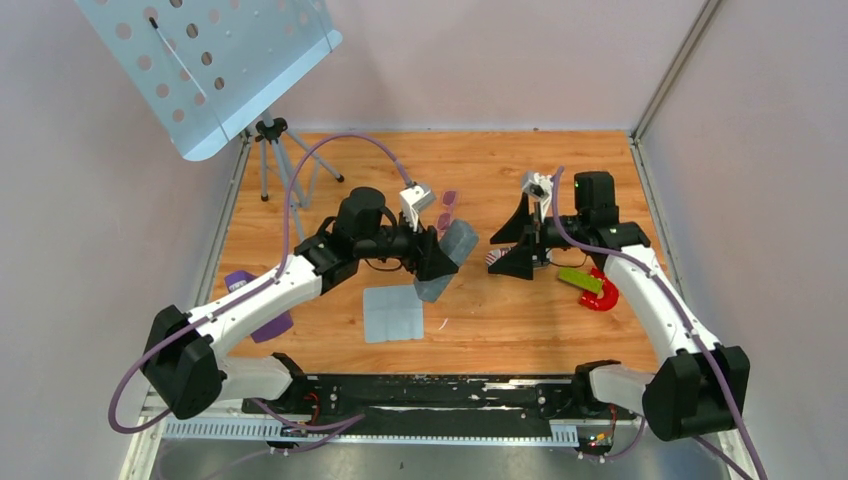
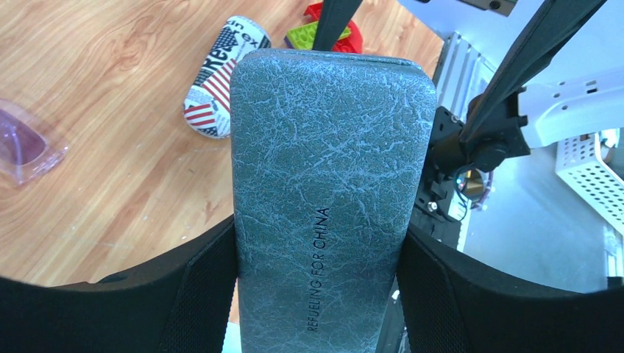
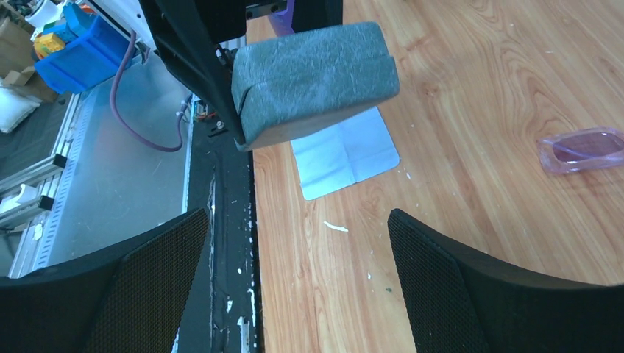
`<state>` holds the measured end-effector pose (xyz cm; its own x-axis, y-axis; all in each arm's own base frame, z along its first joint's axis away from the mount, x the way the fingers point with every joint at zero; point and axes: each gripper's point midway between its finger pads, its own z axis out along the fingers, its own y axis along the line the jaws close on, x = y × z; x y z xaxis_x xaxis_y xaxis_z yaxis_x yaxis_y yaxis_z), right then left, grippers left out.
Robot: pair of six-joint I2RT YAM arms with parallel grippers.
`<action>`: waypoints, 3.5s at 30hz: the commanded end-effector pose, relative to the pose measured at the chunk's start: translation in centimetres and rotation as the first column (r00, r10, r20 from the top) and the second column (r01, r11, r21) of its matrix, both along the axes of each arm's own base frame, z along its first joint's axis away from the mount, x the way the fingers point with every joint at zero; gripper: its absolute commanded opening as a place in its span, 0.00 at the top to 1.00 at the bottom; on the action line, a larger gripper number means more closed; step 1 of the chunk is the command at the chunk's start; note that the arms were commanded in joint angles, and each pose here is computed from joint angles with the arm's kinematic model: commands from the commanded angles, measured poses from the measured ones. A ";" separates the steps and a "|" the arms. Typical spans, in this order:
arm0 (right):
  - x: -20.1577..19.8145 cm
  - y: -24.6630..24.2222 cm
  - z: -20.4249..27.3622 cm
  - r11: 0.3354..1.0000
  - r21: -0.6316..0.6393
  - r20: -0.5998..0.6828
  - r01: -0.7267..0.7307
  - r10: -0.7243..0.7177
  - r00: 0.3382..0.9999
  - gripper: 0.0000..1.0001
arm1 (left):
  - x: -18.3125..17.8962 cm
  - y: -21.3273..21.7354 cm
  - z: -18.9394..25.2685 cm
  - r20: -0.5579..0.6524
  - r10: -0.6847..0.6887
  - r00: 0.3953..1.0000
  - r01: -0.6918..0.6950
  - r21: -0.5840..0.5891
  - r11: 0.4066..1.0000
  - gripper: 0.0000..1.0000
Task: Organize the sunglasses
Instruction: Pick up the sunglasses case from the center of the board, then open the sunglasses case.
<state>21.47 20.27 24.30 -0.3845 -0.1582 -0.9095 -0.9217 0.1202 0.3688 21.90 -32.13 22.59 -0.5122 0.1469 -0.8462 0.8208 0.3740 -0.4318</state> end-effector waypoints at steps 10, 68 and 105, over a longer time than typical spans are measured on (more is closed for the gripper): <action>1.2 2.8 0.6 0.999 0.046 -0.060 -0.017 0.020 0.998 0.07 | -1.9 -2.2 1.0 -0.012 -0.078 0.997 0.077 -0.079 0.994 1.00; -1.1 3.2 -4.7 0.979 0.078 -0.153 -0.188 0.198 0.968 0.28 | -8.6 -2.7 6.3 0.072 -0.352 0.933 0.360 -0.204 0.911 1.00; 7.2 -0.6 -12.5 0.934 -0.287 -0.303 0.213 -0.299 0.905 0.37 | -8.7 -3.0 3.6 -0.004 -0.306 0.952 0.299 -0.195 0.934 1.00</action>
